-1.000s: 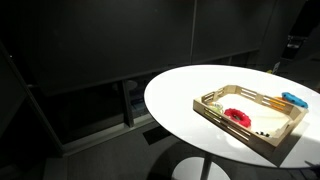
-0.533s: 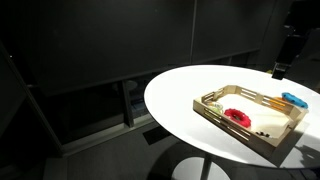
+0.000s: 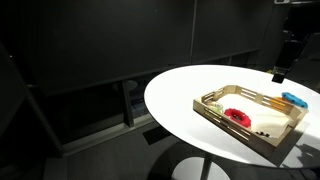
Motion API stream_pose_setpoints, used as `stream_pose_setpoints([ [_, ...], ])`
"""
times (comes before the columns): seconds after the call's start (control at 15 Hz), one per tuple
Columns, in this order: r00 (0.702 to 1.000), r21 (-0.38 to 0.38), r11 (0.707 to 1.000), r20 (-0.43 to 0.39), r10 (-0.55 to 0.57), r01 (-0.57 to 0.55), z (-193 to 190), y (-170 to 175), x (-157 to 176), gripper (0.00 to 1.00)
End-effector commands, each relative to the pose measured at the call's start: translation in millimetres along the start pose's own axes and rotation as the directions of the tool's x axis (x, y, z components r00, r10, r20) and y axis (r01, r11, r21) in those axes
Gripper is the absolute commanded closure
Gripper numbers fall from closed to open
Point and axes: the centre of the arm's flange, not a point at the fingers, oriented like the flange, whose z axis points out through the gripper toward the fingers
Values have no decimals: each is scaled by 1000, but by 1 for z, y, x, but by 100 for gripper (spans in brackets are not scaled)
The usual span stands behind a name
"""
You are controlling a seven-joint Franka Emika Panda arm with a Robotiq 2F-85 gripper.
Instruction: Put the red ring on the table
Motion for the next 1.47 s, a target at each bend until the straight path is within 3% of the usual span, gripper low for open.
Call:
stream_pose_setpoints([
  [0.0,997,-32,997,32,66,-65,27,9,4,0],
  [0.6,993,-30,993,-6,117,-117,94,20,15,0],
  [1.4,993,-80,990,6,118,-117,149,44,36,0],
])
